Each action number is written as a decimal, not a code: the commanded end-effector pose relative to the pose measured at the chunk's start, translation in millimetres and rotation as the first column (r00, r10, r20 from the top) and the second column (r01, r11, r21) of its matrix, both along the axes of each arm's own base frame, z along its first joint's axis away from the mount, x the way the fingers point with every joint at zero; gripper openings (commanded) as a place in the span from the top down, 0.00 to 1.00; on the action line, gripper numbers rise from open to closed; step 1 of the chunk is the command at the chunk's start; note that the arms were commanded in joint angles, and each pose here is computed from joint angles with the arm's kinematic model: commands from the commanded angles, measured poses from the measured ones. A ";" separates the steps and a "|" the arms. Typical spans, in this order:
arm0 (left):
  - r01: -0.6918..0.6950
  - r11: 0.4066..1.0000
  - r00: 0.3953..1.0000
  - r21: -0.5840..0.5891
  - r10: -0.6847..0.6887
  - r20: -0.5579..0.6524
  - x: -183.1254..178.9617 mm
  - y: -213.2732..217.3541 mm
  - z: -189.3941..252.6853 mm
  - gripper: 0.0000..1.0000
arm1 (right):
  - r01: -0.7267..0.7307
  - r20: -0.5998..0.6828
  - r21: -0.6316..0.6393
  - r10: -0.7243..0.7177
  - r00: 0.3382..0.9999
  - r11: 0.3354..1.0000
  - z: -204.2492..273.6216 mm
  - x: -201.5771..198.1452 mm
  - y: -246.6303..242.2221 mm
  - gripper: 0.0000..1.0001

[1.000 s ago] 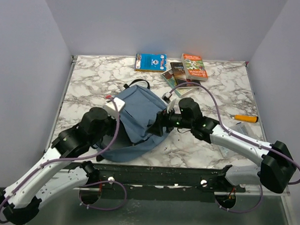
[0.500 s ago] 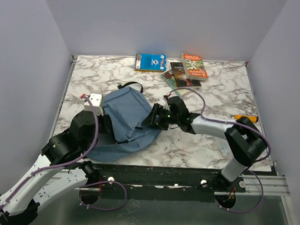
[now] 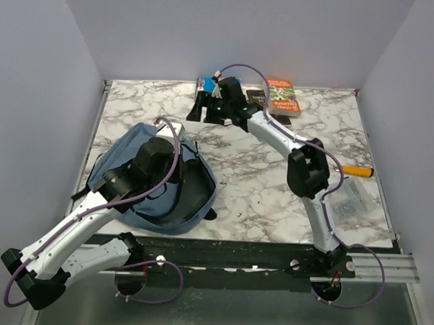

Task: Pack the student bag
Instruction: Adjust the student bag at the center of the board.

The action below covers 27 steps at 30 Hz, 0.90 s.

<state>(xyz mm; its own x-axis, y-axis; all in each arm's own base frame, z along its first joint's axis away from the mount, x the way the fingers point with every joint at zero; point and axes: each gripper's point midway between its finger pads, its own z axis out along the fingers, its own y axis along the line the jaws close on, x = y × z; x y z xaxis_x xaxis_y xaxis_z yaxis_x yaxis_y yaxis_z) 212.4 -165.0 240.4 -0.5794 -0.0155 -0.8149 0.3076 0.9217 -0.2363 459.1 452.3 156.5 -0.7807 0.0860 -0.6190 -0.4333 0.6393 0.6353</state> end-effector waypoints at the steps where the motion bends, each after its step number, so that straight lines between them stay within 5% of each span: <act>1: 0.090 0.993 0.994 -0.075 -0.084 0.071 20.0 -31.4 33.8 1.00 | 0.126 0.031 -0.308 -0.123 0.992 0.943 -20.8 -16.1 -87.1 0.16; 6: 0.159 0.984 0.986 -0.083 -0.154 0.059 37.8 -50.1 30.9 1.00 | 0.174 -0.012 -0.271 -0.184 0.983 0.947 -9.2 -70.1 -142.0 0.16; 12: 0.243 0.965 0.969 -0.094 -0.237 0.067 51.5 -63.5 42.2 1.00 | 0.017 -0.119 -0.040 -0.022 0.993 0.999 3.6 -161.2 -144.7 0.16; 16: 0.296 0.949 0.955 -0.105 -0.291 0.066 53.1 -68.7 45.6 1.00 | -0.048 -0.118 -0.006 0.047 0.992 0.999 -6.9 -193.0 -146.3 0.16; 23: 0.332 0.931 0.943 -0.149 -0.334 0.015 46.6 -68.7 41.5 1.00 | -0.070 -0.043 0.237 0.083 0.996 0.969 45.2 -219.0 -113.3 0.17; 25: 0.340 0.920 0.937 -0.194 -0.349 -0.015 42.1 -71.9 41.2 1.00 | -0.054 -0.051 0.250 0.069 0.996 0.967 41.3 -216.0 -107.1 0.21; 27: 0.339 0.915 0.933 -0.218 -0.356 -0.042 38.5 -74.2 37.8 1.00 | -0.066 -0.077 0.321 0.095 0.992 0.945 43.2 -216.1 -94.3 0.38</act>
<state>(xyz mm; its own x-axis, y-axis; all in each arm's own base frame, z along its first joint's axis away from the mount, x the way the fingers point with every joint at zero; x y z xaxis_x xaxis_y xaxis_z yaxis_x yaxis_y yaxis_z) 258.3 -222.2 253.2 -0.6358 0.0788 -0.7679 0.5232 0.7753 -0.3537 237.2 334.2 172.3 -0.8510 0.1129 -0.5130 -0.3941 0.5084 0.7656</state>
